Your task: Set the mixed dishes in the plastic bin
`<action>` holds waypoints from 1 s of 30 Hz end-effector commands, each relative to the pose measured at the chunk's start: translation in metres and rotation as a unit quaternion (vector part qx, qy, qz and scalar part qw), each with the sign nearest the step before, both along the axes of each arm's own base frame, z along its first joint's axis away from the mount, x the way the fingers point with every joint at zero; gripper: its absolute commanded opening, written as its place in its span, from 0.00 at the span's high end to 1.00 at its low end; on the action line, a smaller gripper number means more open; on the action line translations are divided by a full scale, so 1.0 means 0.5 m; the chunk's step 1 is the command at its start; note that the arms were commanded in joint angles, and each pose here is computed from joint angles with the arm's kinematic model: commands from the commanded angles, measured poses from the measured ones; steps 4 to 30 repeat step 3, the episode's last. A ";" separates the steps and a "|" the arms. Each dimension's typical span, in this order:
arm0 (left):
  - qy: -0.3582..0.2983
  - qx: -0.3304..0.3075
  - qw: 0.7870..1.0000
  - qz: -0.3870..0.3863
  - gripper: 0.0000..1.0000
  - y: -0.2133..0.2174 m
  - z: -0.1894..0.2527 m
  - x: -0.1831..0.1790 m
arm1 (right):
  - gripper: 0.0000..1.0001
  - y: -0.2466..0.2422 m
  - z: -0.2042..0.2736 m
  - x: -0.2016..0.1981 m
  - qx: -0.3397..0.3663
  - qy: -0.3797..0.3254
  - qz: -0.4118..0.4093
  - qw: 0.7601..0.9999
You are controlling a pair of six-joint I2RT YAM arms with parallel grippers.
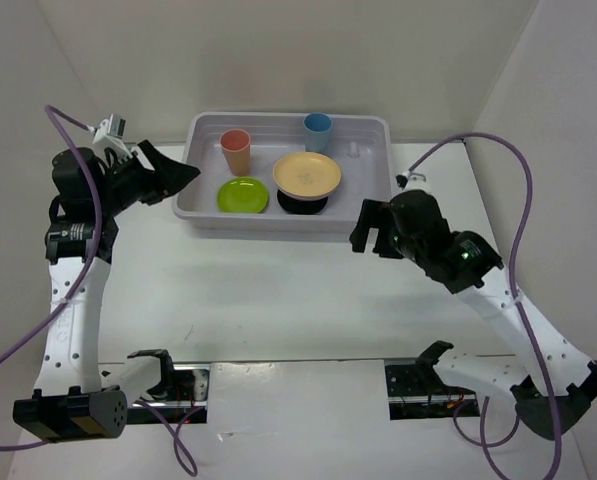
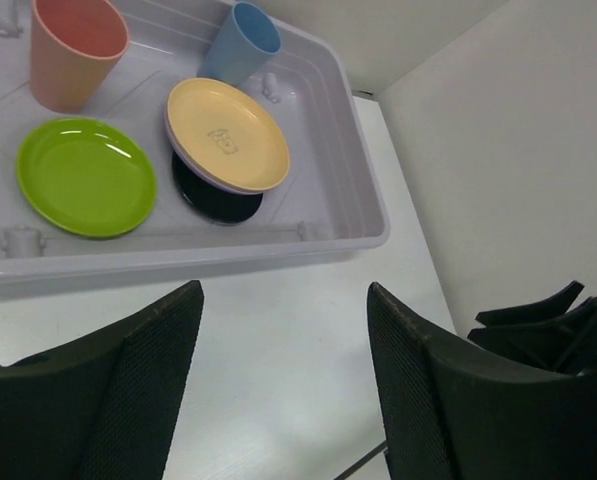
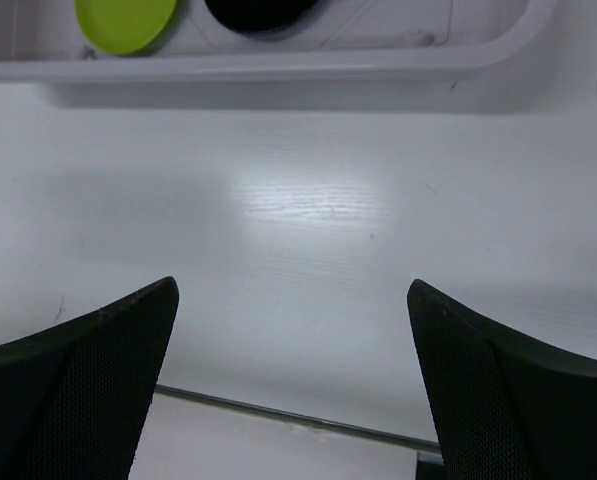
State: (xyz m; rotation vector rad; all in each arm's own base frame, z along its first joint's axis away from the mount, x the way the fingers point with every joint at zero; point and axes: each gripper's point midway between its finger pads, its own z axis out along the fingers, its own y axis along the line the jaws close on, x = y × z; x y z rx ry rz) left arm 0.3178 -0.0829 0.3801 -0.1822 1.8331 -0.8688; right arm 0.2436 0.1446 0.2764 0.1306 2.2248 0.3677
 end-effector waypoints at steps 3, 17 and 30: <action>-0.036 0.027 0.999 0.005 0.17 0.010 0.021 -0.001 | 0.00 0.030 -0.003 0.018 0.048 -0.034 0.035 0.998; -0.036 0.027 0.999 0.005 0.17 0.010 0.021 -0.001 | 0.00 0.030 -0.003 0.018 0.048 -0.034 0.035 0.998; -0.036 0.027 0.999 0.005 0.17 0.010 0.021 -0.001 | 0.00 0.030 -0.003 0.018 0.048 -0.034 0.035 0.998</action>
